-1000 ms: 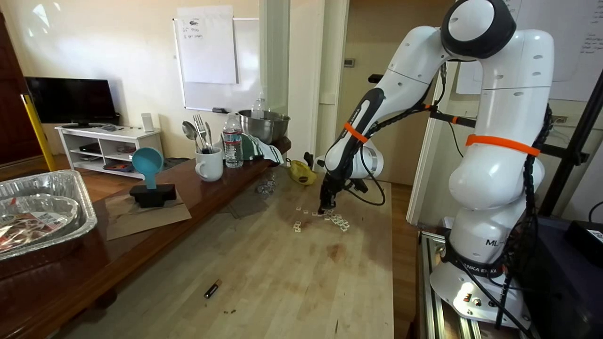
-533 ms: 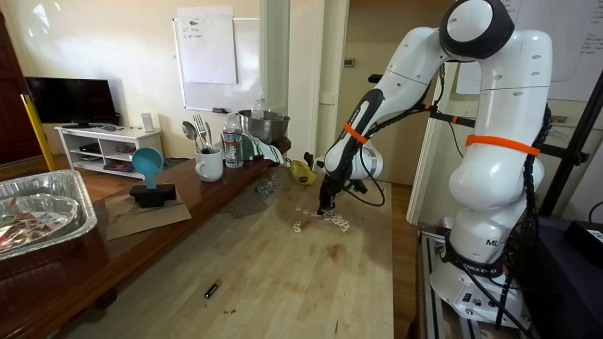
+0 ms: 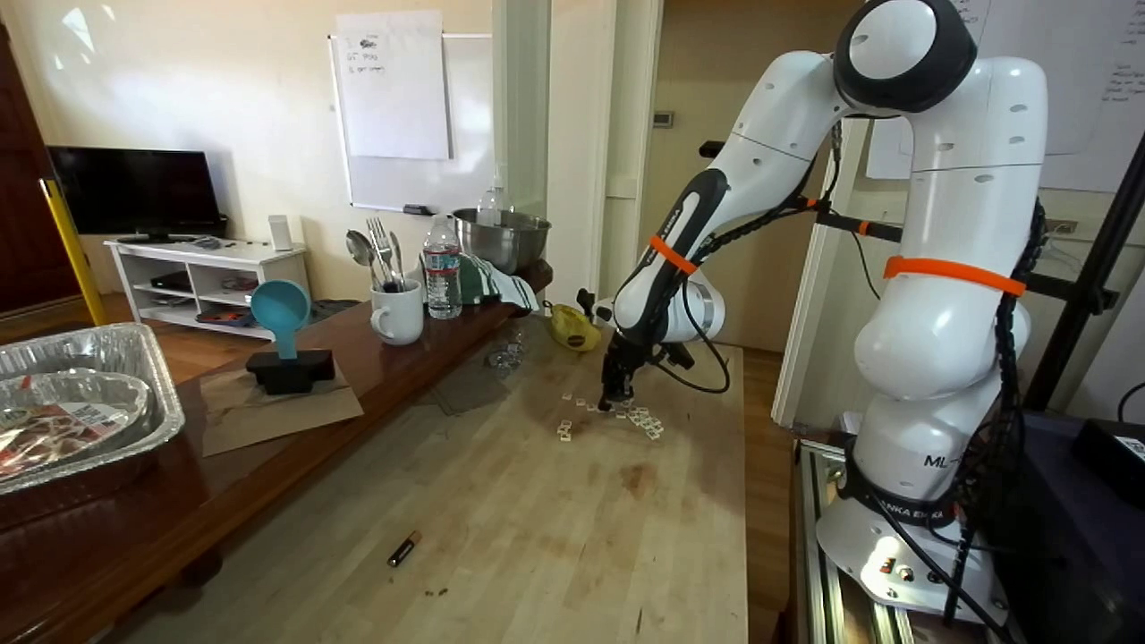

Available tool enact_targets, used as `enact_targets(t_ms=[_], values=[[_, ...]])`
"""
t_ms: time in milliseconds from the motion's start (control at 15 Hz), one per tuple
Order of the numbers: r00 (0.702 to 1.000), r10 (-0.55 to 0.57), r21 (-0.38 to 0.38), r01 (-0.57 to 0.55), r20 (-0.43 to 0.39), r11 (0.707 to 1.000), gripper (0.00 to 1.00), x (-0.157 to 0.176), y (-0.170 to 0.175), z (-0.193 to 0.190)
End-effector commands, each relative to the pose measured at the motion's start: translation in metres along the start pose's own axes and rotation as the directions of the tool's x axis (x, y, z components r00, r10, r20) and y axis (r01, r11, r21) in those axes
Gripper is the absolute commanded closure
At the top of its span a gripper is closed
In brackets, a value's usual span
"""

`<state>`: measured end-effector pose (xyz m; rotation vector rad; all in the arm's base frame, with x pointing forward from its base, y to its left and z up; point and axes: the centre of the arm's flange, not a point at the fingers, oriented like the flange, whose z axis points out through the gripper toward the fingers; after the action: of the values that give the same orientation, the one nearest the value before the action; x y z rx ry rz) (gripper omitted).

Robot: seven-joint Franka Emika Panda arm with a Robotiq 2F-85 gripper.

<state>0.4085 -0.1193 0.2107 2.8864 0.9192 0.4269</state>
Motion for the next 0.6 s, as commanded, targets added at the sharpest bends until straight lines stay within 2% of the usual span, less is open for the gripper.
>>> enact_targets(t_ms=[0, 267, 533], values=[[1.0, 0.009, 0.036, -0.01, 0.017, 0.999, 1.0, -0.002, -0.007, 0.004], [0.999, 0.016, 0.0, -0.016, -0.031, 1.0, 1.0, 0.002, -0.007, -0.01], [0.999, 0.023, -0.006, -0.023, -0.029, 1.0, 1.0, 0.009, -0.005, -0.006]])
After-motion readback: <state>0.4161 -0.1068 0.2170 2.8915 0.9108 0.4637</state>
